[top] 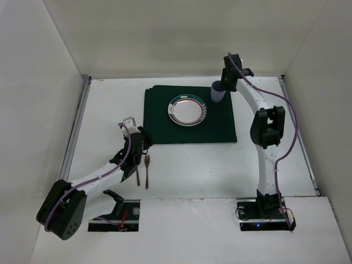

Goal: Set the dinner table for one person

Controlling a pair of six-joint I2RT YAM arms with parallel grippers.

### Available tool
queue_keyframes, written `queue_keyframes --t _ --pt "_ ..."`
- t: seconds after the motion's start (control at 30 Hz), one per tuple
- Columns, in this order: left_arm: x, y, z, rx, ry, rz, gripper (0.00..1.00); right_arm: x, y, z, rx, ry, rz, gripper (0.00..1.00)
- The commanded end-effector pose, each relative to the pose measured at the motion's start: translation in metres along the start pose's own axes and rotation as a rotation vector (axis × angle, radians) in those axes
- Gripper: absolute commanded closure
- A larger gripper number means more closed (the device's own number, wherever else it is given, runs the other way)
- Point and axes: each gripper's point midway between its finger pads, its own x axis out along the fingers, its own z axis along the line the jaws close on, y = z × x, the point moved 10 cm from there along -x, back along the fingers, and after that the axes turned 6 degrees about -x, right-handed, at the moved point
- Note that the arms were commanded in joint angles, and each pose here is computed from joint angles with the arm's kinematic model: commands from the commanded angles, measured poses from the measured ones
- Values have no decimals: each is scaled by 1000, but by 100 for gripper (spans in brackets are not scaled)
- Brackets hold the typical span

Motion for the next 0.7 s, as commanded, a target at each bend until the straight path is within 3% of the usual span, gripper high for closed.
queue_keyframes --t 0.0,0.27,0.5,0.6,0.67 --pt "2 -11 -8 -28 18 -55 64 -26 -19 -2 25 -18 -50 55" --pt "2 -13 -10 0 -1 -58 63 -80 -43 -3 37 -64 -177 38" --pt "-11 -17 -19 56 -29 -2 59 -158 -39 -4 73 -121 -352 27" --pt "-28 -5 -19 105 -25 68 57 -189 -12 2 88 -167 -443 26" --pt "-40 4 -13 144 -57 109 58 -203 12 10 112 -231 -483 32"
